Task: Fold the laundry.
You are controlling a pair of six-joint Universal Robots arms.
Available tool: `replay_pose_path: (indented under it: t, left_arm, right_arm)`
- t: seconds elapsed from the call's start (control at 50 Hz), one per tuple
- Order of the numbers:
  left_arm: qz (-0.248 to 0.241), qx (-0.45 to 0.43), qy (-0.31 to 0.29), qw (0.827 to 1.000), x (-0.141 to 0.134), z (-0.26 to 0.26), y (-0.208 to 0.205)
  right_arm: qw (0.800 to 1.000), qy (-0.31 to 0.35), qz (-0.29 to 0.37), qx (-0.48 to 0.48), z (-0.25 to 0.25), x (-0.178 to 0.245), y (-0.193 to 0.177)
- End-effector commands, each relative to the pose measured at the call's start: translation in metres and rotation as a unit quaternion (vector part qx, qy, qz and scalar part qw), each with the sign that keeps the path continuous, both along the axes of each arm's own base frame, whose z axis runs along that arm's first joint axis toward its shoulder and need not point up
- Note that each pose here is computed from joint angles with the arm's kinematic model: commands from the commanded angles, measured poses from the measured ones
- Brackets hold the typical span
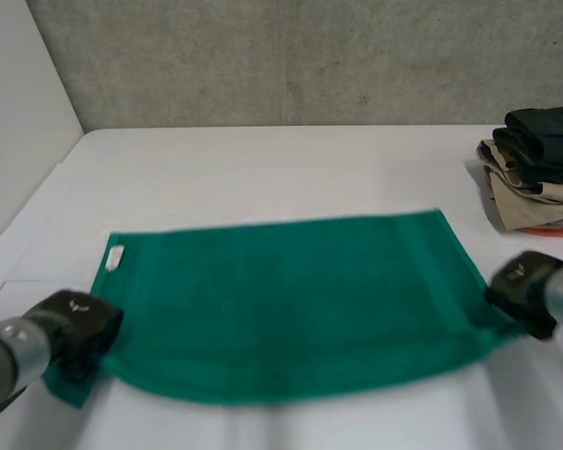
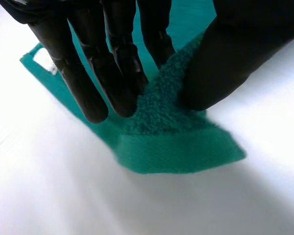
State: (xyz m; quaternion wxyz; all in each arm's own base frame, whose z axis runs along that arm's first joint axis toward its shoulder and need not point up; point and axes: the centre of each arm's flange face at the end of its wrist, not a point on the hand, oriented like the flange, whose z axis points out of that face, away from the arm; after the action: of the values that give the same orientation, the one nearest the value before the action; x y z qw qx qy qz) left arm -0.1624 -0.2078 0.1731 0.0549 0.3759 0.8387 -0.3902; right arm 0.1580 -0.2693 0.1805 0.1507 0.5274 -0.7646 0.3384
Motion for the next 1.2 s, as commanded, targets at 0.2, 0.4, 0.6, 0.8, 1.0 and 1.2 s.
replay_pose_path:
  t: [0.2, 0.4, 0.6, 0.8, 1.0, 1.2]
  left_arm:
    - [0.006, -0.142, 0.083, 0.986, -0.035, 0.005, -0.081]
    - [0.049, -0.176, 0.060, 0.981, -0.056, -0.016, -0.126]
    - [0.070, -0.187, 0.041, 0.979, -0.066, -0.021, -0.140]
    - [0.071, -0.192, 0.038, 0.978, -0.068, -0.014, -0.135]
    - [0.078, -0.224, 0.055, 0.970, -0.065, 0.019, -0.126]
    - [0.020, -0.235, 0.086, 0.968, -0.065, 0.042, -0.080]
  right_arm:
    - [0.982, -0.126, -0.032, -0.140, -0.016, 0.041, -0.081]
    - [0.976, -0.133, -0.018, -0.172, -0.043, 0.068, -0.126]
    - [0.969, -0.131, -0.021, -0.207, -0.065, 0.080, -0.162]
    - [0.966, -0.102, -0.065, -0.229, -0.062, 0.075, -0.169]
    - [0.946, -0.168, -0.101, -0.259, -0.006, 0.075, -0.159]
    - [0.958, -0.205, -0.081, -0.185, 0.025, 0.067, -0.101]
